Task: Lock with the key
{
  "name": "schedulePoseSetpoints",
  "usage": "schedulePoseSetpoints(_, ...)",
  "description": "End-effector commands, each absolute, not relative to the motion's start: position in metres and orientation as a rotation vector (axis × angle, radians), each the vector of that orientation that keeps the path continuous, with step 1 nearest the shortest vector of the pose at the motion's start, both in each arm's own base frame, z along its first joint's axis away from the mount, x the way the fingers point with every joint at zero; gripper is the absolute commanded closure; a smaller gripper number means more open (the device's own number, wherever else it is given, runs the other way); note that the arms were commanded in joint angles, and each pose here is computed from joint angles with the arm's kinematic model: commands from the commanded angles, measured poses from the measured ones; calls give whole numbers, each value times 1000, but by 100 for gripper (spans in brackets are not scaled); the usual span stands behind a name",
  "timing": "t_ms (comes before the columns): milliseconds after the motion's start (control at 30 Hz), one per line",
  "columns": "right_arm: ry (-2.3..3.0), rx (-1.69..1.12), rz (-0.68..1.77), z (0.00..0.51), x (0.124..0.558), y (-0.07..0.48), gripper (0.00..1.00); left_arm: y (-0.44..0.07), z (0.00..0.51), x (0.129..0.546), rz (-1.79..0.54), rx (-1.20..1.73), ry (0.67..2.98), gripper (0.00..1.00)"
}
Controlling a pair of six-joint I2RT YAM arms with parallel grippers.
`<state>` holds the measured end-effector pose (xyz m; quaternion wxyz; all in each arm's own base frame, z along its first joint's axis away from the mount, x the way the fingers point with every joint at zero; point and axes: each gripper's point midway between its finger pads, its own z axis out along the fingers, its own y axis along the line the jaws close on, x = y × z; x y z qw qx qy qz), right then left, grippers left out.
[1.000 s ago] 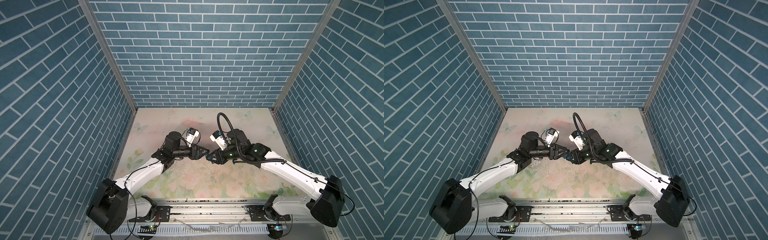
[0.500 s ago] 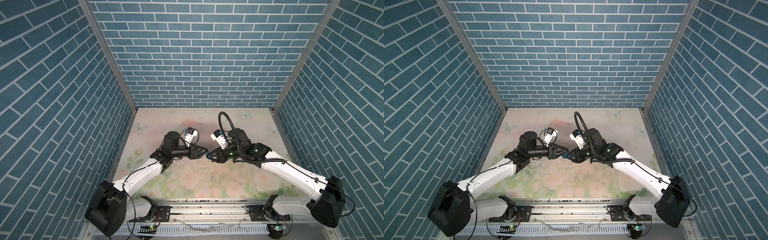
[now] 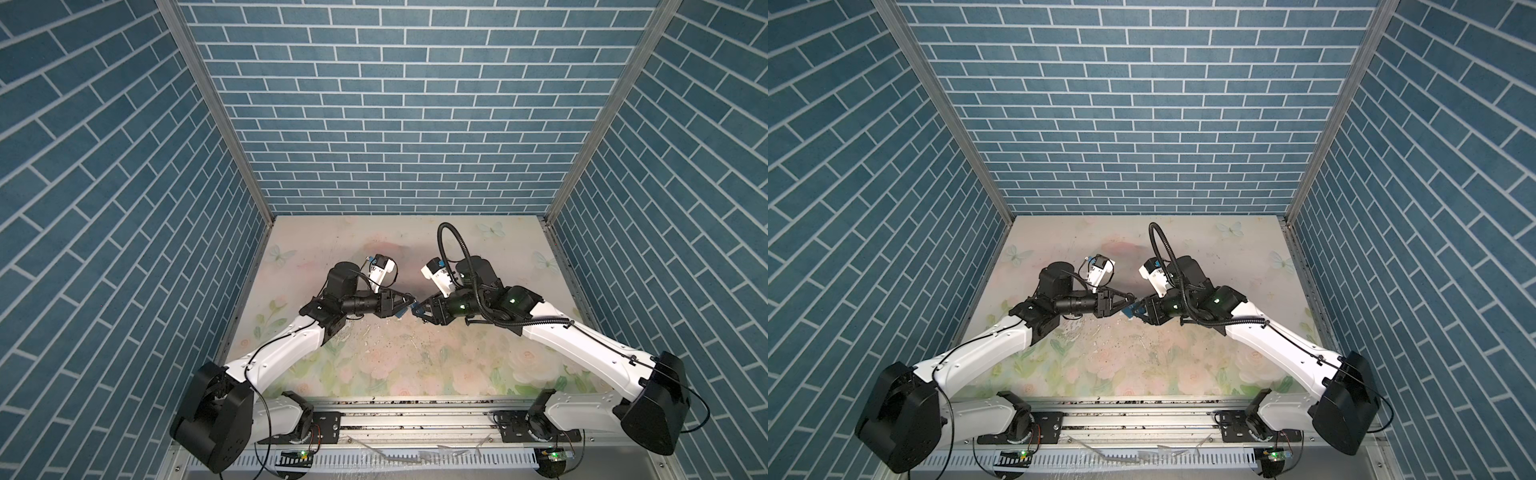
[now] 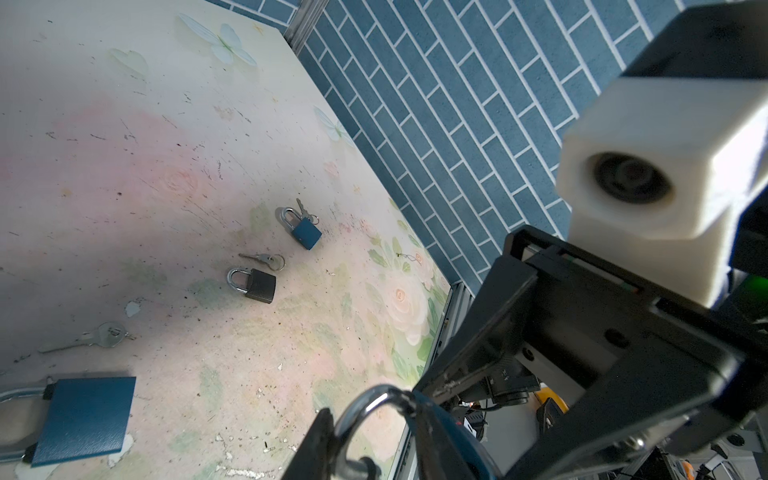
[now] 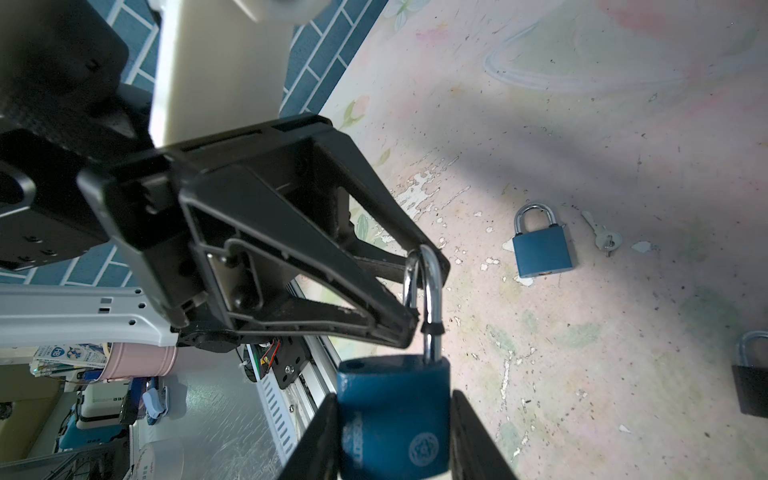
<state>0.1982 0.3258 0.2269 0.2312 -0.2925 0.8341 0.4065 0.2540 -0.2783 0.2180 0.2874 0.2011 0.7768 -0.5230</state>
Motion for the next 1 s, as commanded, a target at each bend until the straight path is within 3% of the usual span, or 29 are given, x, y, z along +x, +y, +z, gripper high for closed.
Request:
schedulePoseSetpoints(0, 2261, -803, 1141, 231, 200, 328, 100, -277, 228, 259, -1389, 544, 2050, 65)
schedulePoseSetpoints(367, 2257, -798, 1138, 231, 199, 326, 100, -265, 230, 266, -1382, 510, 2048, 66)
schedulePoseSetpoints(800, 2242, -798, 1159, 235, 199, 329, 100, -270, 219, 266, -1428, 511, 2063, 61)
schedulePoseSetpoints(967, 2249, -804, 1159, 234, 200, 331, 100, -270, 224, 266, -1433, 518, 2045, 64)
